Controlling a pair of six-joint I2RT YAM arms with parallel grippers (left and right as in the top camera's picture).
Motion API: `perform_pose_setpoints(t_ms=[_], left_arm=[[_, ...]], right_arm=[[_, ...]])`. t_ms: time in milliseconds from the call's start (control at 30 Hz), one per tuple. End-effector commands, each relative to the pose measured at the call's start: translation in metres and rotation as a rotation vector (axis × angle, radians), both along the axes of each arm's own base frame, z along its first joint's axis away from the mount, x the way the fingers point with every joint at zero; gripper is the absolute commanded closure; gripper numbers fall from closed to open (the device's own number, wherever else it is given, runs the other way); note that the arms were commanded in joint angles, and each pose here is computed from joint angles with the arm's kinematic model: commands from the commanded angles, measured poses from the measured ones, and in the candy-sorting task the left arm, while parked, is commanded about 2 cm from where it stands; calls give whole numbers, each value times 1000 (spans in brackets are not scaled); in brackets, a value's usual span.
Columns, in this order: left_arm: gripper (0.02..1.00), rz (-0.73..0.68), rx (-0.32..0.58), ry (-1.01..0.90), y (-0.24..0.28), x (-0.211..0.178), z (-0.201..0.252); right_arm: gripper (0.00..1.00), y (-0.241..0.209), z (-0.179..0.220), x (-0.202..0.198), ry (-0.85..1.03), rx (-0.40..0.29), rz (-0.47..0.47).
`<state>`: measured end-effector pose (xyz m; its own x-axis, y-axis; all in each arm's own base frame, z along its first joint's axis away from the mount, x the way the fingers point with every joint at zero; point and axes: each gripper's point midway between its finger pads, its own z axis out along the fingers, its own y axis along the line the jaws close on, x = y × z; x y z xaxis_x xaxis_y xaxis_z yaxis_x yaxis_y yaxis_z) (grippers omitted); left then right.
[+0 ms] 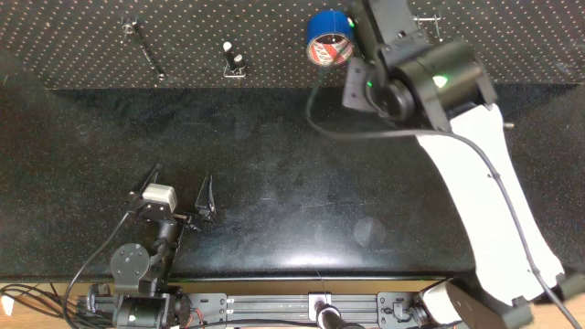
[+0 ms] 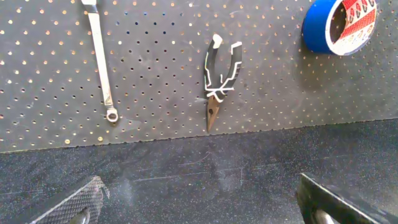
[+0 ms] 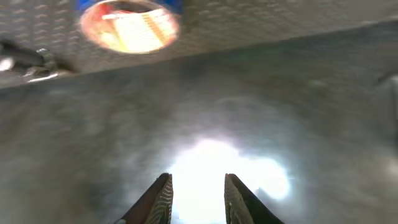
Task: Place Tools Onto Pegboard
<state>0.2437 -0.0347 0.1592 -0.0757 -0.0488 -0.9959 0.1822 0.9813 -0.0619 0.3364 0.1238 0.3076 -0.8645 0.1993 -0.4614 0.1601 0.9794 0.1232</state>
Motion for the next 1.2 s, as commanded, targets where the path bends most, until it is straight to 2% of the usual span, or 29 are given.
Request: perform_pose_setpoints(t_ms=[33,133,300,367,433,467,600,733,800,867,967,1033,1100,1133,1200], left_arm=[[23,-19,10,-7,-3,-1,1],[23,-18,10,-6,-3,-1,1],[25,-18,10,-7,-3,-1,1],[23,-19,10,-6,-3,-1,1],[25,-19,10,-7,-3,-1,1],[23,-18,10,-7,-3,-1,1],[25,-18,10,-6,-3,-1,1],[23,-18,10,-6,-3,-1,1],[23,-18,10,-6,-3,-1,1],[23,-18,10,-7,-3,-1,1],[23,-18,10,-7,-3,-1,1],[25,-19,10,-6,-3,-1,1],[23,-18,10,-7,-3,-1,1],[23,-19,10,-7,-3,-1,1],[25,-18,10,-6,-3,-1,1]], right_arm=[[702,-50,9,-21,-75,-96,-146],[704,-91,-19,-39,-45,-68,-263],[704,-148,-65,-52,-85,49,-323],[700,-169,-84,-67,-26,99,-376],[698,-191,-105,-89,86,94,-431],[698,-198,-113,-98,136,84,-433],[698,-220,-140,-120,316,30,-318],[702,-237,-159,-115,366,68,-341],[702,-247,-175,-113,417,77,-316],[700,-258,-189,-109,449,43,-271],[700,-286,-205,-101,483,-80,-244],[702,-299,-212,-93,480,-143,-189],[700,-307,-217,-87,483,-195,-95],[678,-310,-219,-87,494,-214,-80],[441,-316,-223,-90,525,-251,-49]])
